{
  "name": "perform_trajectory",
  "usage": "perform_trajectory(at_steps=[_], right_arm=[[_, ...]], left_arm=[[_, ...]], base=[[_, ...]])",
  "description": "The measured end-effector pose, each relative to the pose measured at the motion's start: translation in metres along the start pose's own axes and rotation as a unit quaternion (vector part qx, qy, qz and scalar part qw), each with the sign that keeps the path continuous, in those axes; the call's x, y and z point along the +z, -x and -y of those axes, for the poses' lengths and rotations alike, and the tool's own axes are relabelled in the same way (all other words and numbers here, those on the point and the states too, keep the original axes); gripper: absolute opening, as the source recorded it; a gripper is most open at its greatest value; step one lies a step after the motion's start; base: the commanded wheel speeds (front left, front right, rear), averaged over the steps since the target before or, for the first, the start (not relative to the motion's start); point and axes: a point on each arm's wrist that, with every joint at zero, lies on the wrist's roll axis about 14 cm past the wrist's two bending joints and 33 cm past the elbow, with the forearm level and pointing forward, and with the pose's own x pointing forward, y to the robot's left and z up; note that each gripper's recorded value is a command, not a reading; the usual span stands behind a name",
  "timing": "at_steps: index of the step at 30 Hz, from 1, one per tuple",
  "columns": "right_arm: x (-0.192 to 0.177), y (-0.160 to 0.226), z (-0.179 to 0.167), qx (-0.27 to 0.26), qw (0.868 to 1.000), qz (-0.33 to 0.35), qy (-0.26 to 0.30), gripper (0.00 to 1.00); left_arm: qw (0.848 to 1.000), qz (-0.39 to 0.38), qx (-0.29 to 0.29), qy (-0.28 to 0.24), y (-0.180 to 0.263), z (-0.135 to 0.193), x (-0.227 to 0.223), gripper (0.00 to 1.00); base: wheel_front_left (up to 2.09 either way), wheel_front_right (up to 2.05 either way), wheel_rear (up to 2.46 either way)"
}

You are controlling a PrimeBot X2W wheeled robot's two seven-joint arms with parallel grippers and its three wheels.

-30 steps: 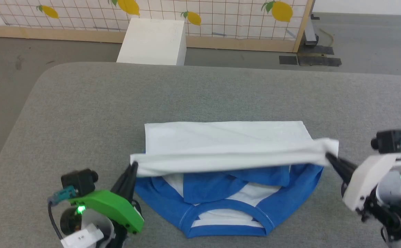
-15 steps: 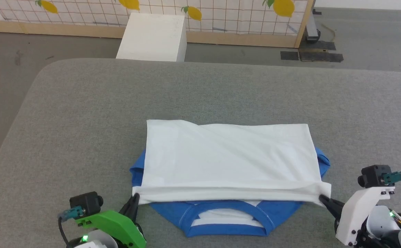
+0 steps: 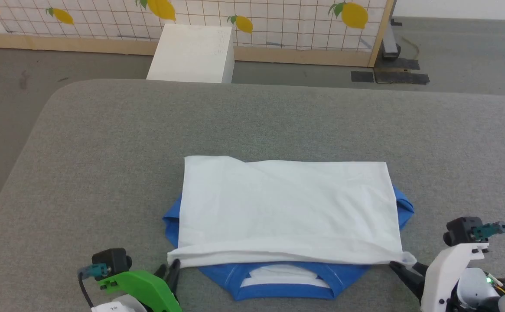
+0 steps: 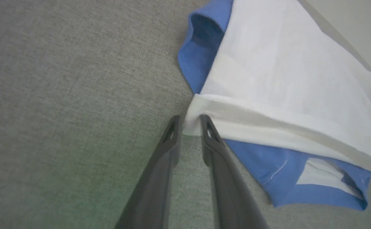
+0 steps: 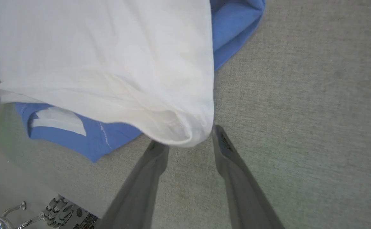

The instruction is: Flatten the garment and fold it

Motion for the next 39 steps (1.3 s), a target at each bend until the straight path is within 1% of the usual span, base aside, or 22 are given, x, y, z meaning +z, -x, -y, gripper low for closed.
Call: perform_trajectory(at_steps=[6, 11, 14, 16, 17, 19, 22, 26, 28, 31, 33, 34, 36, 39], right_arm=[[0.003, 0.015, 0.013, -0.015, 1.0, 0.003, -0.001, 1.0], [0.015, 0.033, 0.029, -0.034, 0.999, 0.016, -0.005, 1.0], [0.028, 0.045, 0.037, -0.042, 0.998, 0.036, -0.012, 1.0], [0.037, 0.052, 0.042, -0.048, 0.998, 0.046, -0.014, 1.0], [0.04, 0.053, 0.043, -0.048, 0.998, 0.049, -0.014, 1.0], [0.048, 0.053, 0.044, -0.05, 0.998, 0.049, -0.003, 1.0], [0.062, 0.048, 0.039, -0.037, 0.998, 0.051, 0.009, 1.0], [0.069, 0.034, 0.032, -0.016, 0.999, 0.03, 0.021, 1.0], [0.068, 0.026, 0.032, -0.011, 1.0, 0.017, 0.024, 1.0], [0.062, 0.011, 0.033, -0.009, 0.999, -0.01, 0.03, 1.0], [0.057, 0.0, 0.032, -0.002, 0.999, -0.028, 0.03, 1.0], [0.055, -0.005, 0.031, 0.002, 0.999, -0.033, 0.03, 1.0], [0.049, -0.015, 0.029, 0.01, 0.998, -0.048, 0.031, 1.0], [0.036, -0.029, 0.022, 0.025, 0.996, -0.075, 0.036, 1.0]], left_arm=[[0.999, -0.025, 0.025, 0.0, 0.012, -0.011, -0.003, 1.0], [0.998, -0.019, 0.053, -0.001, 0.028, -0.028, 0.01, 1.0], [0.998, 0.015, 0.069, -0.004, 0.037, -0.038, 0.031, 1.0], [0.995, 0.066, 0.069, -0.008, 0.042, -0.04, 0.057, 1.0], [0.993, 0.089, 0.07, -0.019, 0.044, -0.039, 0.067, 1.0], [0.986, 0.152, 0.062, -0.04, 0.049, -0.033, 0.093, 1.0], [0.966, 0.243, 0.04, -0.079, 0.053, -0.018, 0.128, 1.0], [0.928, 0.35, 0.001, -0.132, 0.058, 0.009, 0.161, 1.0], [0.915, 0.373, -0.004, -0.154, 0.057, 0.016, 0.168, 1.0], [0.902, 0.388, -0.012, -0.189, 0.053, 0.026, 0.175, 1.0], [0.889, 0.411, -0.014, -0.201, 0.055, 0.035, 0.186, 1.0], [0.883, 0.424, -0.012, -0.199, 0.057, 0.038, 0.192, 1.0], [0.88, 0.432, -0.011, -0.198, 0.056, 0.041, 0.195, 1.0], [0.881, 0.428, -0.003, -0.2, 0.051, 0.037, 0.191, 1.0]], base=[[0.0, 0.0, 0.0], [0.0, 0.0, 0.0], [0.0, 0.0, 0.0], [0.0, 0.0, 0.0], [0.0, 0.0, 0.0], [0.0, 0.0, 0.0], [0.0, 0.0, 0.0], [0.0, 0.0, 0.0], [0.0, 0.0, 0.0], [0.0, 0.0, 0.0], [0.0, 0.0, 0.0], [0.0, 0.0, 0.0], [0.0, 0.0, 0.0], [0.0, 0.0, 0.0]])
